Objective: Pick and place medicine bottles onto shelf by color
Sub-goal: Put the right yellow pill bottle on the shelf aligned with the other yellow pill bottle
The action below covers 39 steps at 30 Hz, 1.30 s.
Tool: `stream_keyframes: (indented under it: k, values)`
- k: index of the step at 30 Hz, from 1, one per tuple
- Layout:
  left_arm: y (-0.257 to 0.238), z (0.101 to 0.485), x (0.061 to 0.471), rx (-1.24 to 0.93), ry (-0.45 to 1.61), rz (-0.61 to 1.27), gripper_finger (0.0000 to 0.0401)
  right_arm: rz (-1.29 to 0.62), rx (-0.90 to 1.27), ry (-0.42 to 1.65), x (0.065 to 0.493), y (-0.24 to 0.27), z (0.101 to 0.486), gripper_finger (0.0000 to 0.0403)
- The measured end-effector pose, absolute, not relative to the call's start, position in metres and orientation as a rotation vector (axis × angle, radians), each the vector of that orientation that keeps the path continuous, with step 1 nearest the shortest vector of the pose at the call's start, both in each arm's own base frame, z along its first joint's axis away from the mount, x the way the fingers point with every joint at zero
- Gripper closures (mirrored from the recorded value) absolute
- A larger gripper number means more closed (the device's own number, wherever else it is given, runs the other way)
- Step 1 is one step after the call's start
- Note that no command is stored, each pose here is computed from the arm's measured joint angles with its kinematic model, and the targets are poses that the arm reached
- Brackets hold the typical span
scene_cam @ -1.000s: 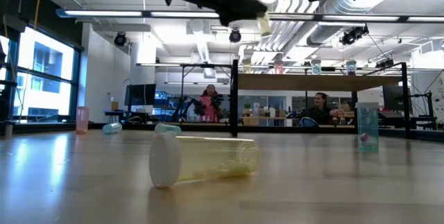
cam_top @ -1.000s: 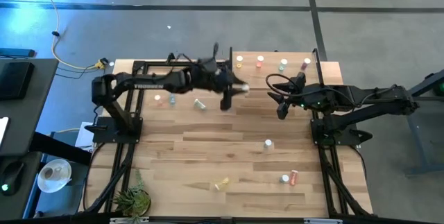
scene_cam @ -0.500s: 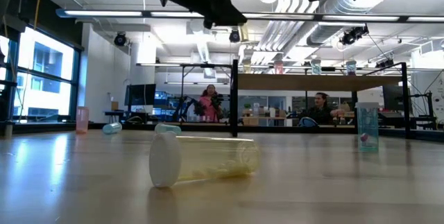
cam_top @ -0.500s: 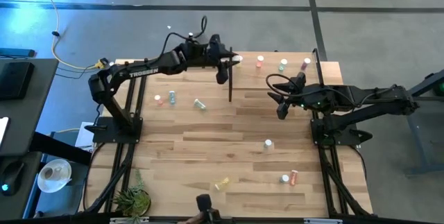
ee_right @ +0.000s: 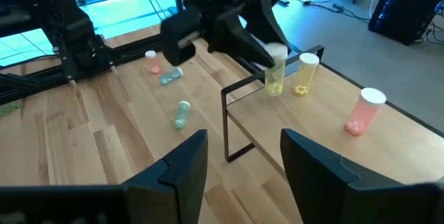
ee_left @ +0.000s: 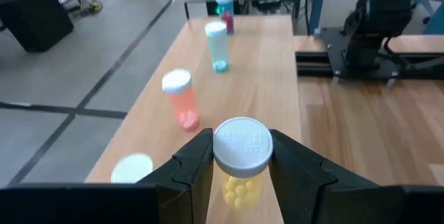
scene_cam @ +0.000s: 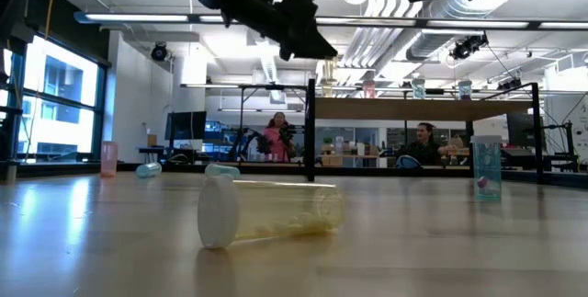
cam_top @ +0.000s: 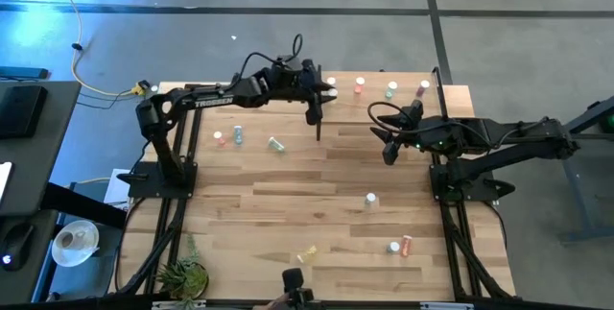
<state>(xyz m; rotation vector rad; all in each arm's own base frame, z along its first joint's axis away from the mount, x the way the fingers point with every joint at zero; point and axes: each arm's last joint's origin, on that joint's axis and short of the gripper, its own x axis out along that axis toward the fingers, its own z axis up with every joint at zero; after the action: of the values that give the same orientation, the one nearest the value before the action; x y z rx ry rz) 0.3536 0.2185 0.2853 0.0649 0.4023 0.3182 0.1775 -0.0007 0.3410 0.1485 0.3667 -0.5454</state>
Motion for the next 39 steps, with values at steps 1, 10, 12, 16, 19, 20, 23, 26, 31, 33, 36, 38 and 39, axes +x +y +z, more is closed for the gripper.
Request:
stream_keyframes:
  k: [1, 10, 12, 16, 19, 20, 23, 26, 31, 33, 36, 38, 39]
  values:
    - [0.219, 0.283, 0.355, 0.059, 0.41, 0.318, 0.0286, -0.545, 0.148, 0.367, 0.177, -0.001, 0.341, 0.0229]
    - [0.225, 0.258, 0.363, 0.034, 0.463, 0.316, 0.0286, -0.546, 0.146, 0.374, 0.177, -0.001, 0.34, 0.0229]
    - [0.226, 0.256, 0.364, 0.034, 0.462, 0.317, 0.0286, -0.547, 0.145, 0.377, 0.177, -0.001, 0.34, 0.0229]
    - [0.227, 0.255, 0.365, 0.039, 0.464, 0.332, 0.0286, -0.547, 0.143, 0.382, 0.177, -0.001, 0.34, 0.0229]
    - [0.227, 0.255, 0.365, 0.039, 0.465, 0.335, 0.0286, -0.547, 0.143, 0.382, 0.177, -0.001, 0.34, 0.0229]
    - [0.227, 0.255, 0.364, 0.039, 0.466, 0.336, 0.0286, -0.547, 0.143, 0.382, 0.177, -0.001, 0.34, 0.0229]
    - [0.227, 0.255, 0.364, 0.038, 0.472, 0.342, 0.0286, -0.547, 0.143, 0.382, 0.177, -0.001, 0.34, 0.0229]
    - [0.227, 0.254, 0.364, 0.037, 0.479, 0.346, 0.0286, -0.548, 0.142, 0.382, 0.177, -0.001, 0.34, 0.0229]
    - [0.227, 0.255, 0.363, 0.038, 0.485, 0.366, 0.0286, -0.547, 0.142, 0.382, 0.177, -0.001, 0.34, 0.0229]
    - [0.227, 0.255, 0.363, 0.038, 0.485, 0.369, 0.0286, -0.548, 0.142, 0.382, 0.177, -0.001, 0.34, 0.0229]
    - [0.227, 0.255, 0.363, 0.023, 0.484, 0.374, 0.0286, -0.547, 0.142, 0.382, 0.177, -0.001, 0.34, 0.0229]
    - [0.227, 0.255, 0.363, 0.023, 0.485, 0.373, 0.0286, -0.547, 0.142, 0.382, 0.177, -0.001, 0.34, 0.0229]
    - [0.227, 0.255, 0.363, 0.023, 0.485, 0.373, 0.0286, -0.547, 0.142, 0.382, 0.177, -0.001, 0.34, 0.0229]
